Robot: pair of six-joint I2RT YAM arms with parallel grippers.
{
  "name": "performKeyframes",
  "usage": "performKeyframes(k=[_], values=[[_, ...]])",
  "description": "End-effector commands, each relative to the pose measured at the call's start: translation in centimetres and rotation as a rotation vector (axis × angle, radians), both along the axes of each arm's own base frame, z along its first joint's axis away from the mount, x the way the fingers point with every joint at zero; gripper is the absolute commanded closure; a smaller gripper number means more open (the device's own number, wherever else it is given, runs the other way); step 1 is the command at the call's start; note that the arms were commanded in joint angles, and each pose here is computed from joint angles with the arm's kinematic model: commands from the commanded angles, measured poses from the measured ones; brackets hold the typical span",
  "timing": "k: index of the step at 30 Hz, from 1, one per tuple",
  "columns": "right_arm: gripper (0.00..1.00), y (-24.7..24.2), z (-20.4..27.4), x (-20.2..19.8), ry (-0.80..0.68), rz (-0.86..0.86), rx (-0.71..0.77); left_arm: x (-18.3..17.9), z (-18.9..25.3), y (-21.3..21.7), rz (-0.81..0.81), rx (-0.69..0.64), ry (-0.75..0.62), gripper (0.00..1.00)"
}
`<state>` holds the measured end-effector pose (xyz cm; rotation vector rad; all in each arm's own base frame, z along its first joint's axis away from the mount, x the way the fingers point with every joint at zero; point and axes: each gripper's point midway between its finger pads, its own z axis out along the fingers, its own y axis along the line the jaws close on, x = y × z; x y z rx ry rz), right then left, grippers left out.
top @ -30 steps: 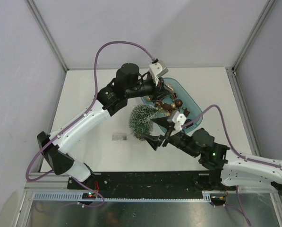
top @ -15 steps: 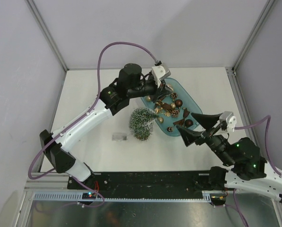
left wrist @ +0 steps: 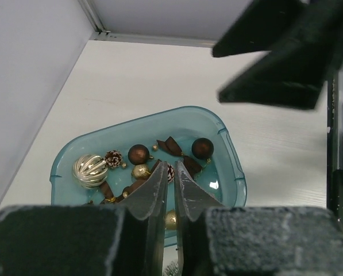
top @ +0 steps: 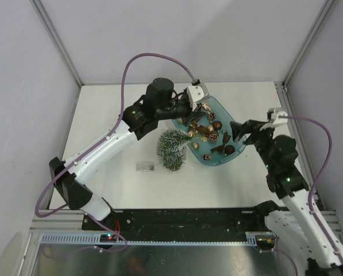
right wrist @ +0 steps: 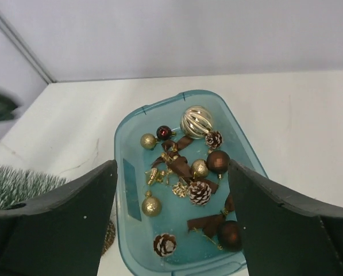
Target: Decorate the small christmas tree
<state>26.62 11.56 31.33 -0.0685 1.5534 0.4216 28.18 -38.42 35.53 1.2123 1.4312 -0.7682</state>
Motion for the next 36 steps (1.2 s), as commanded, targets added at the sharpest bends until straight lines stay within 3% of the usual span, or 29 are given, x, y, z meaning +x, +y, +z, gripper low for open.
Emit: performKeyframes(k=[1, 2, 4, 8, 10, 15, 23, 30, 36], values=[[0.20, 2.8, 1.5, 0.5, 0.022, 0.328, 0.204, -0.2, 3.2, 0.4, -0.035, -0.022, -0.120, 0.87], [0.20, 3.0, 1.5, 0.6, 0.016, 0.365, 0.215, -0.1, 3.3, 0.3, -0.034, -0.023, -0.124, 0.86], [0.20, 3.5, 1.1, 1.0, 0.021, 0.390, 0.219, 0.5, 4.0, 0.4, -0.007, -0.027, -0.134, 0.74], [0.19, 4.7, -0.2, 1.7, 0.060, 0.416, 0.216, 3.6, 6.3, 2.9, 0.178, -0.056, -0.144, 0.14], [0.16, 5.4, -0.7, 1.7, 0.070, 0.421, 0.203, 6.4, 7.2, 5.9, 0.330, -0.087, -0.110, 0.04], [0.13, 6.5, -3.2, 2.0, 0.149, 0.388, 0.169, 10.3, 8.9, 14.2, 0.541, -0.143, -0.062, 0.01], [0.13, 7.6, -3.6, 1.6, 0.164, 0.391, 0.180, 7.1, 9.8, 17.8, 0.501, -0.171, -0.042, 0.00], [0.19, 7.9, -3.7, 0.6, 0.197, 0.417, 0.196, 2.1, 4.9, 18.7, 0.295, -0.120, 0.080, 0.00], [0.26, 9.2, -8.0, -0.8, 0.353, 0.387, 0.133, 0.5, -1.4, 19.2, 0.304, -0.052, 0.235, 0.00]])
